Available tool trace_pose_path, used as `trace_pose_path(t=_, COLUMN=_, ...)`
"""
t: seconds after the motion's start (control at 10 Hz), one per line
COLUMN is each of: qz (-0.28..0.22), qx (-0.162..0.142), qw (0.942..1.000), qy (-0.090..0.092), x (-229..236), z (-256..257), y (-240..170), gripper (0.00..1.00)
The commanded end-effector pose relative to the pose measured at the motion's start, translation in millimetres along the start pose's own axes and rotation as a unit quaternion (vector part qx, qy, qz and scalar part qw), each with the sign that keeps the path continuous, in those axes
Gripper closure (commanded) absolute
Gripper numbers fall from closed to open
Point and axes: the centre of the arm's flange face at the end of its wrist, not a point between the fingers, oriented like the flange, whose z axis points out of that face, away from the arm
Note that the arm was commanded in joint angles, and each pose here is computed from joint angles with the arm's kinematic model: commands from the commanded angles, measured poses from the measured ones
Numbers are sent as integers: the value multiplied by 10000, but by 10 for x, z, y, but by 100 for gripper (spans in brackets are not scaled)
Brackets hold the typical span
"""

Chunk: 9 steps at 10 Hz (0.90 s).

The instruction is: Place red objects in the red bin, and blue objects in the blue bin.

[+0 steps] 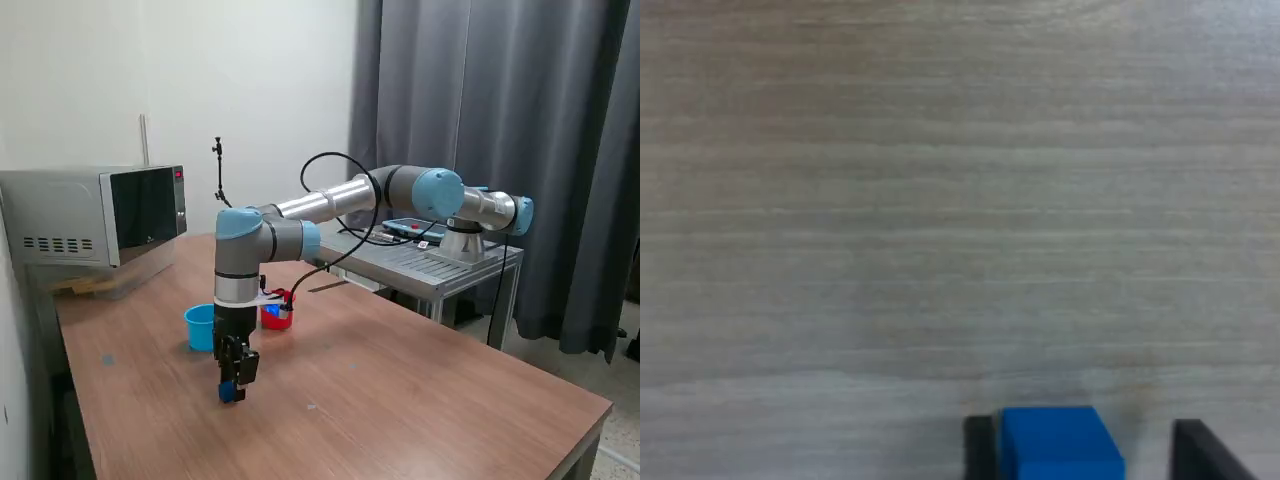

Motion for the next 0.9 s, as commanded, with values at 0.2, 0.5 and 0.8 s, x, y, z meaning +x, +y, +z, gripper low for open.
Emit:
trace_pose_path(t=0.2, qz=145, qx=-13, qw=9995, qy=-281, x=-57, z=8, y=-1, gripper=100)
trace_pose_path(t=0.5, qz=136, qx=-50, qw=9995, qy=-280, x=-49, z=-97, y=11, gripper=100)
trace_pose_path(t=0.8, qz=31, qx=-264, qw=9989, qy=-379, x=-96, z=-525, y=76, gripper=100)
